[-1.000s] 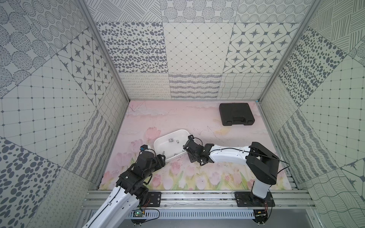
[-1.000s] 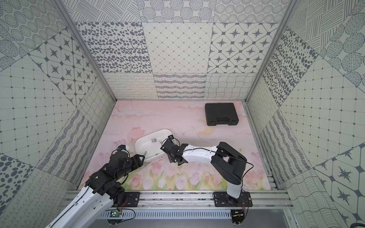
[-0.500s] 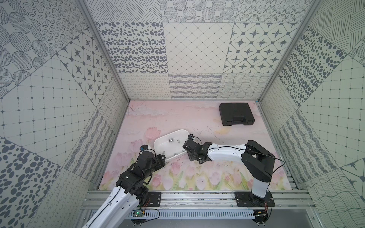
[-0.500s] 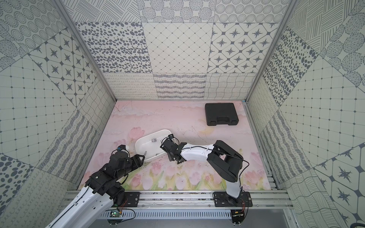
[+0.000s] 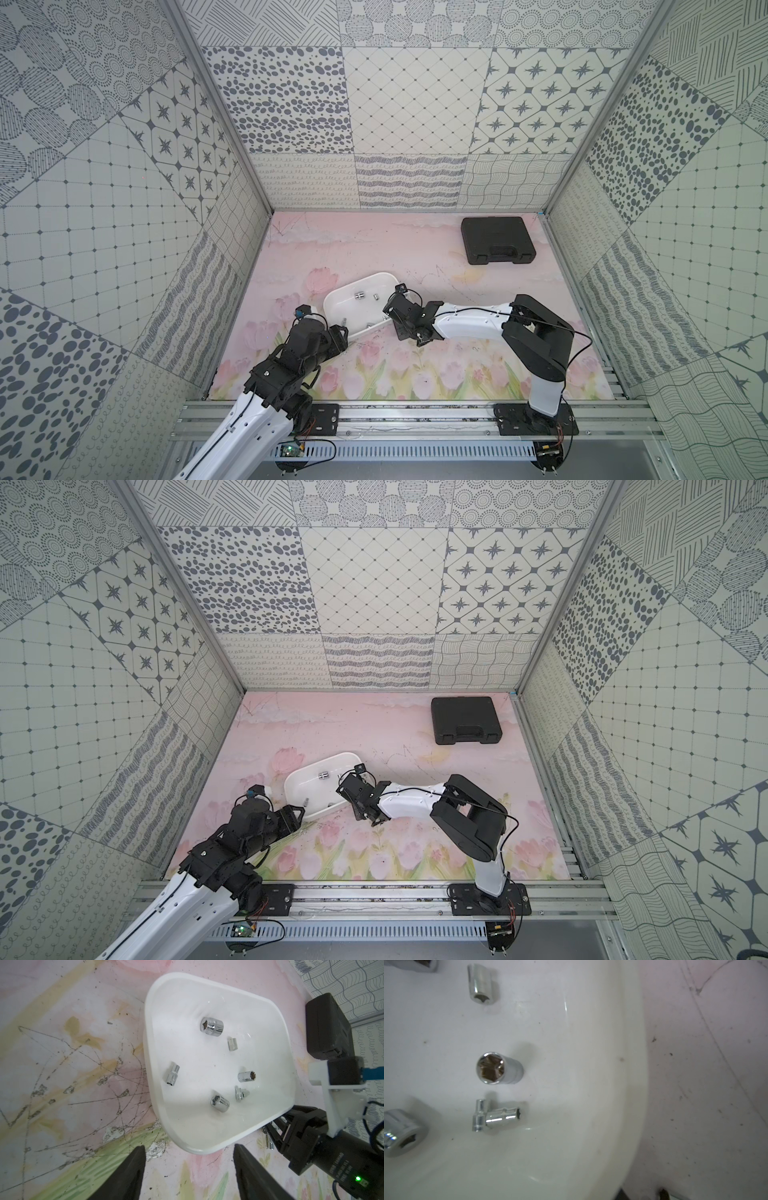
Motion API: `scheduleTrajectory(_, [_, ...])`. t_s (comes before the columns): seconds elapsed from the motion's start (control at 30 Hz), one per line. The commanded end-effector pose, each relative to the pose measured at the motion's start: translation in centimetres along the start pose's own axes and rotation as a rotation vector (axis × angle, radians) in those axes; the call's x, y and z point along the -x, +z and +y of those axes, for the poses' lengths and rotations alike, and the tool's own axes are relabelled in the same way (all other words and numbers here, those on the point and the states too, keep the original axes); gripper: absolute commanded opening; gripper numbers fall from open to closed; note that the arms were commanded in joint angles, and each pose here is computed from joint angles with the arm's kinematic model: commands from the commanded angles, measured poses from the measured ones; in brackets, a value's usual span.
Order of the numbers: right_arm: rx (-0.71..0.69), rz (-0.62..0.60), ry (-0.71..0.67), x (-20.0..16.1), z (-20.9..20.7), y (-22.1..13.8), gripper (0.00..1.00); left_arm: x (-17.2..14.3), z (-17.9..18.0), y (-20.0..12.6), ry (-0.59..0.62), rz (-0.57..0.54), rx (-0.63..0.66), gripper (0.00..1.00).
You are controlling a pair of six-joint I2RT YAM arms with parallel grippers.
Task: Put the socket on the desktop into the storage box
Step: Pick up the socket head from the center of the board, then place the socket head in the storage box, then pick up the socket head from the center of the board.
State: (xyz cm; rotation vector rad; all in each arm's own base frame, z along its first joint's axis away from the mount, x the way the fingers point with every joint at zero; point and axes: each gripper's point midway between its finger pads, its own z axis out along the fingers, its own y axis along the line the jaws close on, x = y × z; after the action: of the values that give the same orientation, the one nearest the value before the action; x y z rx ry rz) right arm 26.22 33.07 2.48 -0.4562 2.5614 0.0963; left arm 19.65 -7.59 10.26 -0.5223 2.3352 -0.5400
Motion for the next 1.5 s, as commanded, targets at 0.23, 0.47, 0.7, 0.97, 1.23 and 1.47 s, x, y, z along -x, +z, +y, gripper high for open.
scheduleTrajectory(0.23, [0.014, -0.014, 0.023, 0.1, 0.0, -0.5, 0.19, 0.4, -0.2, 0.1, 0.004, -0.019, -0.007, 0.72])
scheduleTrajectory(0.47, [0.087, -0.087, 0.017, 1.6, 1.2, -4.5, 0.17, 0.4, -0.2, 0.1, 0.005, -0.019, -0.009, 0.72])
scheduleTrajectory(0.7, [0.169, -0.172, 0.012, 1.8, 1.6, -10.2, 0.16, 0.4, -0.2, 0.1, 0.004, -0.020, -0.005, 0.72])
scheduleTrajectory(0.97, [0.264, -0.318, 0.024, 6.7, 2.9, -15.4, 0.17, 0.3, -0.2, 0.1, 0.004, -0.019, -0.007, 0.72])
scheduleTrajectory(1.23, [0.262, -0.216, -0.019, 9.6, 7.2, -8.7, 0.18, 0.3, -0.2, 0.1, 0.004, -0.016, -0.010, 0.72])
scheduleTrajectory(1.47, [0.225, -0.128, 0.007, 9.6, 7.2, -2.8, 0.23, 0.2, -0.3, 0.1, 0.001, -0.014, -0.014, 0.72])
